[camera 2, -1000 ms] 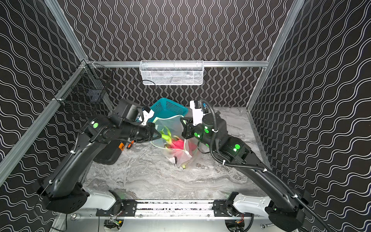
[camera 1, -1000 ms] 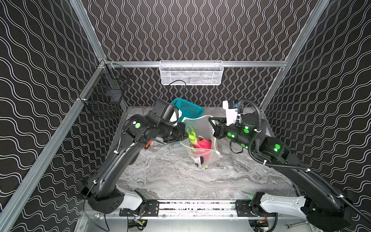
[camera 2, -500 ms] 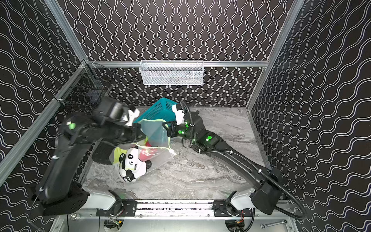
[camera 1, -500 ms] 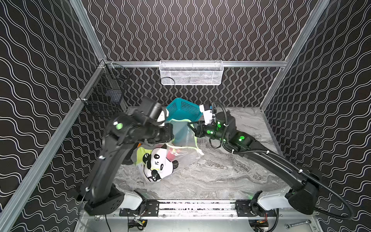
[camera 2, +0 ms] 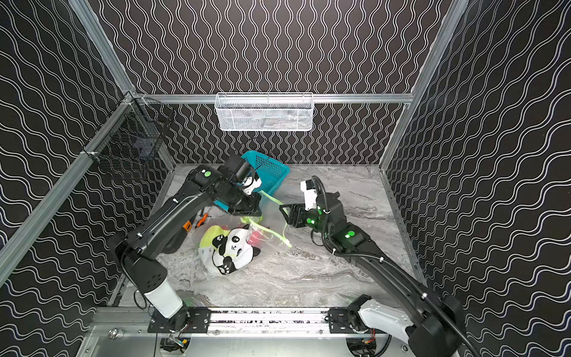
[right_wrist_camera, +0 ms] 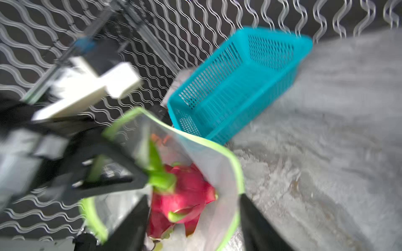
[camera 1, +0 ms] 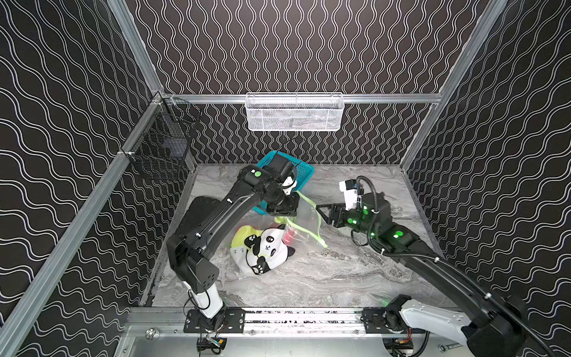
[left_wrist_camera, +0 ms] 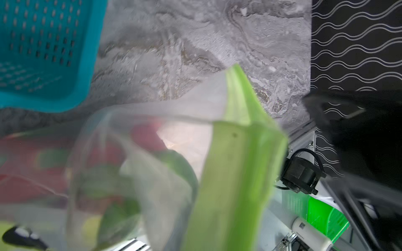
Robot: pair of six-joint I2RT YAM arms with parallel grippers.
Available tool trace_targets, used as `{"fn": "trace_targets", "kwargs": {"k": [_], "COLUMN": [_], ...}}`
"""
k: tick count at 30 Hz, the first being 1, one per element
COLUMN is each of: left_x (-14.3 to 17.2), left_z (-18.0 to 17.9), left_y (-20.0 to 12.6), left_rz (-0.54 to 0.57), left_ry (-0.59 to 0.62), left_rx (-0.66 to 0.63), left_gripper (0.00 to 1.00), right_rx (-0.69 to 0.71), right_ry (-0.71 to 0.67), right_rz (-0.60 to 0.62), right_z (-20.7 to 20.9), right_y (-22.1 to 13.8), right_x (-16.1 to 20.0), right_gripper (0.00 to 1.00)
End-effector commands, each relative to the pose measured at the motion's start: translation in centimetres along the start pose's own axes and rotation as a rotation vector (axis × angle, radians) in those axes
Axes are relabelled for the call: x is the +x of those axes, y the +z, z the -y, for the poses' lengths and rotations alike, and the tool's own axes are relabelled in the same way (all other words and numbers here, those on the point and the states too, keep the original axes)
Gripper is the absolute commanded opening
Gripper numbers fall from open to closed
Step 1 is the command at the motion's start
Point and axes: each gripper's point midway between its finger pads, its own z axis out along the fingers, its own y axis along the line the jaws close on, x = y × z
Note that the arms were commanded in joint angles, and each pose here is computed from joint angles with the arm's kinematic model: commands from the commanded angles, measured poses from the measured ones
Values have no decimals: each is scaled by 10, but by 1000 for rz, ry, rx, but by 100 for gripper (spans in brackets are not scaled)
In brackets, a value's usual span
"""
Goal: Open the zip-top bag and take out the dragon fruit
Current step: Open the zipper of the food storage bag at the center of the board, then pick up the dragon fruit from the zipper food storage bag.
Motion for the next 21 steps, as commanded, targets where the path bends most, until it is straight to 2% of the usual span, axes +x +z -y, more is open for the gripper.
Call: {"fn": "trace_targets", "kwargs": {"k": [1, 3, 5, 7, 10, 13, 21], "left_x": [6, 10, 13, 14, 16, 19, 23], "left_z": [11, 11, 11, 12, 12, 14, 18], "left_y": [4, 7, 6, 1, -8, -12, -22], "left_rz": [-29, -39, -41, -34, -30, -34, -17], "left_ry": [59, 58, 55, 58, 65, 65, 61], "left_rx": [27, 29, 30, 27, 20, 30, 53], "left_gripper": [0, 0, 0, 0, 0, 0, 0], "right_rx": [-95, -151, -132, -79, -131, -199, -226], "right_ry": [-58, -29, 16, 35, 44, 59, 42], "right_rz": [-138, -236, -303, -306, -280, -336, -404], "right_z": [-21, -29, -22, -10, -16, -26, -32], "right_y": [-9, -4, 3, 9, 15, 23, 46], "right_x": [14, 29, 42, 48, 45, 54, 70], "right_gripper": [72, 71, 70, 69, 68, 68, 74]}}
